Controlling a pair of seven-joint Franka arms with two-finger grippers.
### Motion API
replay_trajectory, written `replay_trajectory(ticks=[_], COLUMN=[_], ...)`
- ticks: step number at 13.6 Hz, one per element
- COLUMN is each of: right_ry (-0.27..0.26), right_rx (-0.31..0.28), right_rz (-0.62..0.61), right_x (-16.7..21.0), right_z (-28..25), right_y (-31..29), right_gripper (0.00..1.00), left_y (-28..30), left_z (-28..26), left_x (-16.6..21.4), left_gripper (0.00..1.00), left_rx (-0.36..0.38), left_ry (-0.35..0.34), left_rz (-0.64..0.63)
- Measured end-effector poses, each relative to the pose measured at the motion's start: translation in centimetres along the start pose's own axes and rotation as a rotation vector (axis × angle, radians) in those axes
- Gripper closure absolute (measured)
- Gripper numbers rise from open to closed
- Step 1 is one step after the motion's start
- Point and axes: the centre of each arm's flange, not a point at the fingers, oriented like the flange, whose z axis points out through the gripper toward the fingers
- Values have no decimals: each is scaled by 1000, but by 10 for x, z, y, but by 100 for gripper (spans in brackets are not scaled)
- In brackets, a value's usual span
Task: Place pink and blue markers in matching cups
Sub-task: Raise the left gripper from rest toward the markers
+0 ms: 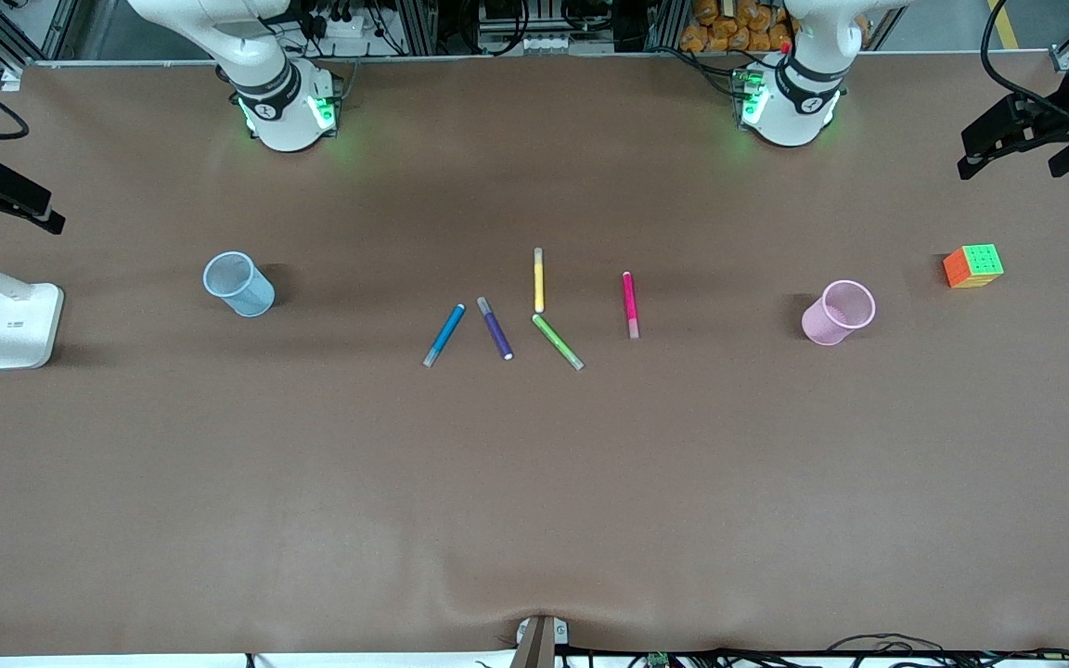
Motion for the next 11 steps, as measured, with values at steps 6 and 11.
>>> replay_trajectory(ticks=[6,11], right_ry=[-10,-11], right_rx=[-2,-3], right_rz=[1,4], right_x=[-1,-1], right_z=[1,1], right_y=[1,2], right_gripper=[0,0], left_y=[0,15], left_z=[4,50], left_x=[2,30], left_gripper=[0,0], left_rx=[-1,-85], left_ry=[-12,-115], left_rz=[1,26])
